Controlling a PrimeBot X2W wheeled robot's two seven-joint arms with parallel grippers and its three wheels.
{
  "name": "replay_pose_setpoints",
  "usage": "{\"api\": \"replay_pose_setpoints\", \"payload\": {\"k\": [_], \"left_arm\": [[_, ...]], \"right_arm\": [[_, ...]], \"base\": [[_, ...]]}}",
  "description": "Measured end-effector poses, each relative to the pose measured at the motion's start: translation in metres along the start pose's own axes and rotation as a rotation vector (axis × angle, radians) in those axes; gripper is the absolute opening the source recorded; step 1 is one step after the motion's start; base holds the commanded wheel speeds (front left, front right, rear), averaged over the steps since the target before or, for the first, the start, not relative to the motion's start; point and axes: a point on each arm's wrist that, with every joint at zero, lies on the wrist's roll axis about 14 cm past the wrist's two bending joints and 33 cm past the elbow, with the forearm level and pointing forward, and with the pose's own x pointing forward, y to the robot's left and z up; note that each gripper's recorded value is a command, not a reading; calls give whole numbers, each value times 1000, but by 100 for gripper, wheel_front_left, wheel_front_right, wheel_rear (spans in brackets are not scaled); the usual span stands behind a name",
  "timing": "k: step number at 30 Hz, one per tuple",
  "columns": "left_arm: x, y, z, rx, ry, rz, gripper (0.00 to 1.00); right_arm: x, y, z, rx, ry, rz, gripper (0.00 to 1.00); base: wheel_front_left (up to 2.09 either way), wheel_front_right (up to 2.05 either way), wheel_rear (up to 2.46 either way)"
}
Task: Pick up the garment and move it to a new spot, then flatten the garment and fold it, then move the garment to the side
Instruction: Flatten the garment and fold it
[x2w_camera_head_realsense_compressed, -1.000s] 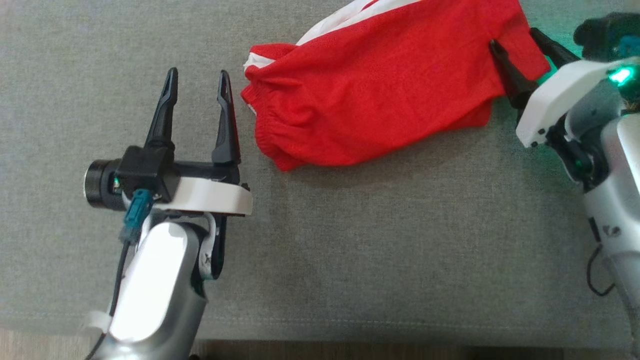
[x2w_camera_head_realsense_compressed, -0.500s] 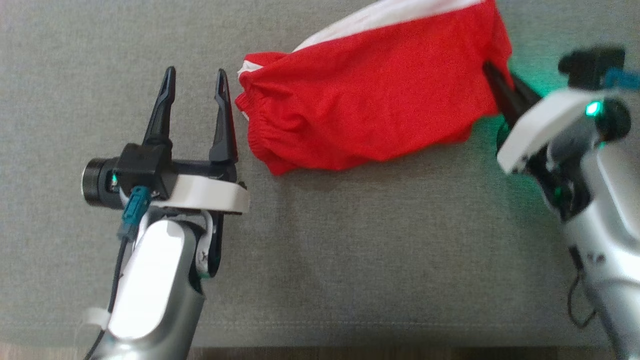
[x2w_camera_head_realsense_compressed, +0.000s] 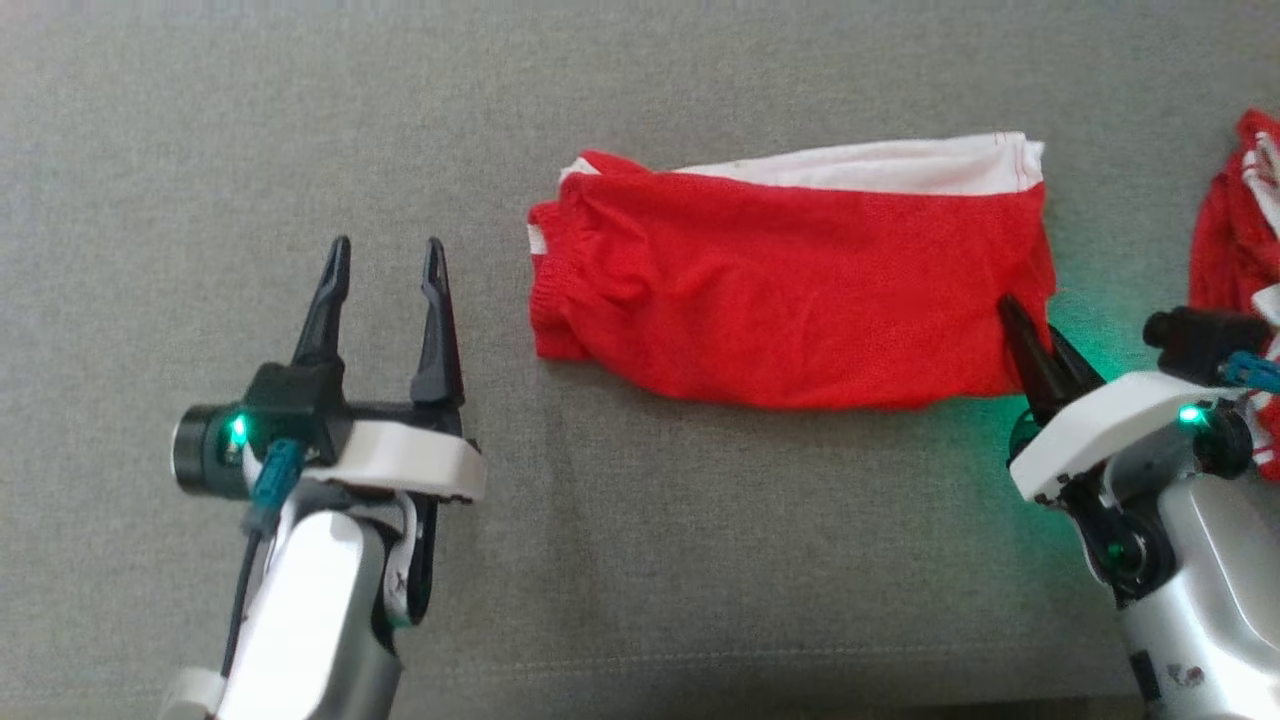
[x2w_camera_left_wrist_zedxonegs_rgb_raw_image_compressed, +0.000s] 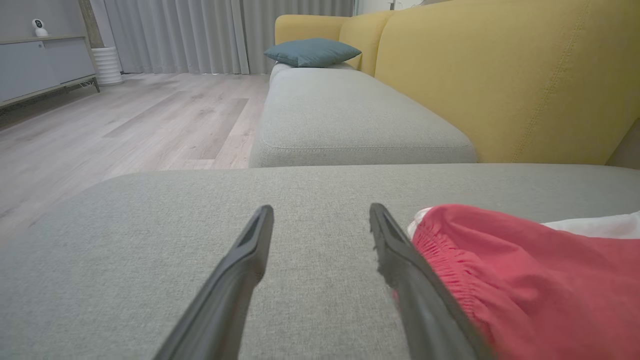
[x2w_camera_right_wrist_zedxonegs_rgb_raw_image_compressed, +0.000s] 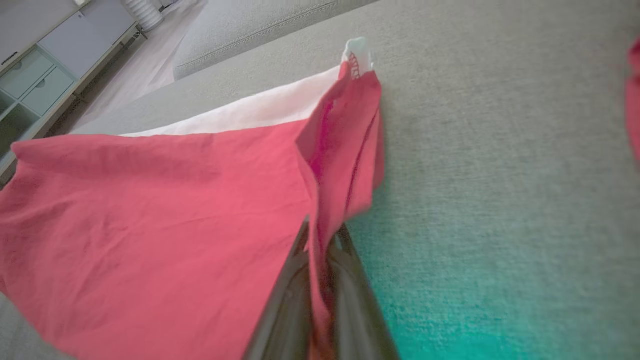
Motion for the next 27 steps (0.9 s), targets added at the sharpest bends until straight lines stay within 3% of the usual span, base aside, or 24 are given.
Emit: {"api": "replay_pose_setpoints", "payload": {"k": [4, 9, 16, 21, 27], "left_arm": [[-9, -1, 0, -2, 9, -5, 100], [-13, 0, 9, 2, -11, -3, 100], [-23, 6, 21, 8, -35, 11, 100], [-34, 16, 22, 3, -31, 45, 100], [-43, 25, 20, 4, -20, 76, 100]], "right_arm": [[-7, -3, 4, 2, -15, -15, 0], [-6, 16, 17, -83, -32, 31, 0], [6, 126, 62, -324, -66, 297, 0], [4, 194, 29, -358, 22, 468, 0], [6, 222, -7, -333, 107, 541, 0]], "base": [[0, 0, 0], [0, 0, 0], [0, 0, 0], [0, 0, 0], [0, 0, 0]]}}
